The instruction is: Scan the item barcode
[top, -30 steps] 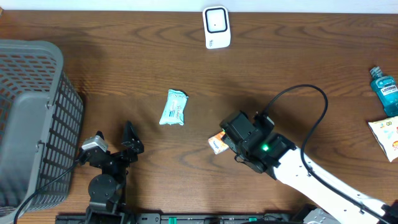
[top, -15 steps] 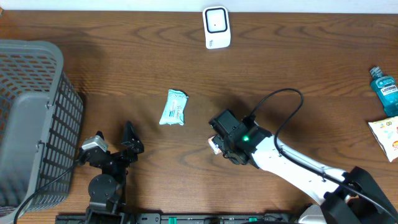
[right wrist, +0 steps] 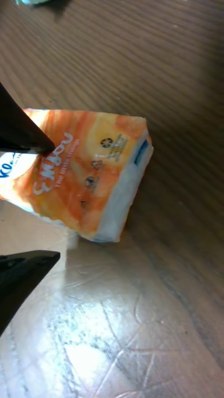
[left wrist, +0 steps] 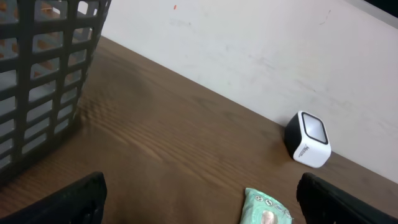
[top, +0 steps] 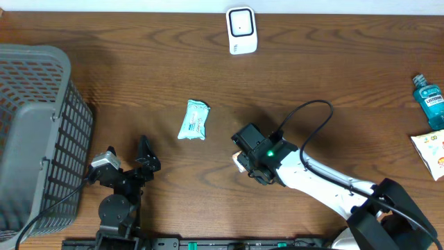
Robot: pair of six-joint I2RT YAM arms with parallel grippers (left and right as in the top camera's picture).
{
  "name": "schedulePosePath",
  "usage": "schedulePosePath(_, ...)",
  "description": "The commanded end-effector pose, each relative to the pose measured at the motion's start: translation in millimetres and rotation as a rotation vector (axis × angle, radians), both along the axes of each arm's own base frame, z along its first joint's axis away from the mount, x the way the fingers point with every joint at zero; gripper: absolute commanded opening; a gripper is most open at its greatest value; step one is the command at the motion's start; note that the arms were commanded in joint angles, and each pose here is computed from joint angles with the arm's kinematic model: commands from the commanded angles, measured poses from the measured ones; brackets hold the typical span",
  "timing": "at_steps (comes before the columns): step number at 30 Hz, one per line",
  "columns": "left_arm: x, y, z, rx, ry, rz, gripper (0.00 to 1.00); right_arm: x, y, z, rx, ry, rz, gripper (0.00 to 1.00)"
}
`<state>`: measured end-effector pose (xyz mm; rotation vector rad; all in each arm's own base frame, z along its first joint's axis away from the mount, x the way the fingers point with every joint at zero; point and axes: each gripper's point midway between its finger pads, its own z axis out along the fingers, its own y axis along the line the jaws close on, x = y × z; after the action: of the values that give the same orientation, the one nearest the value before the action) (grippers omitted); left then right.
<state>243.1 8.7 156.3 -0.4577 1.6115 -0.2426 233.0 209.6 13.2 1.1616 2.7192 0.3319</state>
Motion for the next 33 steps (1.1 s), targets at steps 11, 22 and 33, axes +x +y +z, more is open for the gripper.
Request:
schedulePosePath(11, -0.6, 2.1, -17.4, 0.001, 0.051, 0.011, 0.98, -9.4, -10.9, -28.4, -0.051, 0.021, -0.006, 0.01)
schedulePosePath(22, -0.6, 2.1, -17.4, 0.000, 0.051, 0.011, 0.98, 2.2, -5.9, -13.8, -0.039, -0.044, 0.218, 0.01)
schedulePosePath(33, -0.6, 2.1, -17.4, 0.000, 0.051, 0.011, 0.98, 39.1, 70.4, 116.6, 0.496, -0.633, 1.034, 0.01)
